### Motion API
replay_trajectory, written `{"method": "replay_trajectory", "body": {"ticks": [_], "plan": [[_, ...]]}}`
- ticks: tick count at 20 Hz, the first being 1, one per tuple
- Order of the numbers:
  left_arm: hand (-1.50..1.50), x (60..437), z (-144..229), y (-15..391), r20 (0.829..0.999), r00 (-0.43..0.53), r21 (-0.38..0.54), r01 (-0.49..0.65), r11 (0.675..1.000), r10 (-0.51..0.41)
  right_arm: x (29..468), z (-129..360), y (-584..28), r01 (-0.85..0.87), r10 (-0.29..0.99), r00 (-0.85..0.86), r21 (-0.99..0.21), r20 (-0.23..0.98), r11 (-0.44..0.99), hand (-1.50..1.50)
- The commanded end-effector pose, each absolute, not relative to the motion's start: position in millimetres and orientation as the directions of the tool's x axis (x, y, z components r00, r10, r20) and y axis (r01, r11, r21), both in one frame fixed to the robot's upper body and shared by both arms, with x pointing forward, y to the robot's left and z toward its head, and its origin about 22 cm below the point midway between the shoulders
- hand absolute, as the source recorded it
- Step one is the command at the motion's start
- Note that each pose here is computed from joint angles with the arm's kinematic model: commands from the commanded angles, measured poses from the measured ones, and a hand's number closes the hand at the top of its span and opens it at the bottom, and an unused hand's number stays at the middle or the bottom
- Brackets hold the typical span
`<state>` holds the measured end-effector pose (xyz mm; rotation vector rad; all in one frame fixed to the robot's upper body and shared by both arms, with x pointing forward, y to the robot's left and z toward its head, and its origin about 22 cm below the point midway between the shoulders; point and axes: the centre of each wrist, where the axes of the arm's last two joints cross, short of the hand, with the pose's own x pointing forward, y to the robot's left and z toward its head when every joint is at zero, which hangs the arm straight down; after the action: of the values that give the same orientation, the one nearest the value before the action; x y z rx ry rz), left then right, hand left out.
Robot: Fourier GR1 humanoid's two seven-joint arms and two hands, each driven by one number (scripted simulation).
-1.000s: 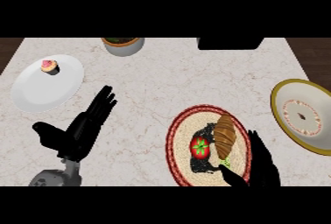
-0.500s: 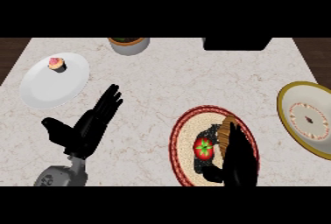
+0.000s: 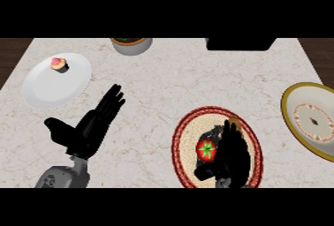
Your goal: Pick the tomato from the placemat and place it in the bowl
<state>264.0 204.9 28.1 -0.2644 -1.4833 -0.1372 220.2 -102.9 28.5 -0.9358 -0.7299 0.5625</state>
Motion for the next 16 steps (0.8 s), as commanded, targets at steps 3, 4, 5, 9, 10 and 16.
{"method": "replay_trajectory", "body": {"ticks": [3,4,5,9,10,16], "plan": [[0.0,273,29,222,0.993,0.089,-0.097,0.254,0.962,0.077,227,41,-95,-0.222,0.638,0.758,-0.868,0.134,0.445,-1.5],[0.0,273,30,212,0.993,0.097,-0.089,0.26,0.961,0.066,229,34,-91,-0.227,0.644,0.755,-0.874,0.121,0.43,-1.5],[0.0,272,39,200,0.994,0.081,-0.087,0.268,0.96,0.067,230,39,-89,-0.21,0.647,0.747,-0.87,0.15,0.445,-1.5],[0.0,267,32,205,0.992,0.098,-0.096,0.253,0.963,0.073,238,32,-90,-0.222,0.639,0.761,-0.878,0.116,0.424,-1.5],[0.0,265,38,205,0.991,0.104,-0.11,0.263,0.958,0.085,237,27,-92,-0.223,0.629,0.77,-0.88,0.106,0.421,-1.5],[0.0,266,33,205,0.991,0.107,-0.102,0.255,0.962,0.077,247,29,-90,-0.22,0.633,0.766,-0.879,0.112,0.422,-1.5]]}}
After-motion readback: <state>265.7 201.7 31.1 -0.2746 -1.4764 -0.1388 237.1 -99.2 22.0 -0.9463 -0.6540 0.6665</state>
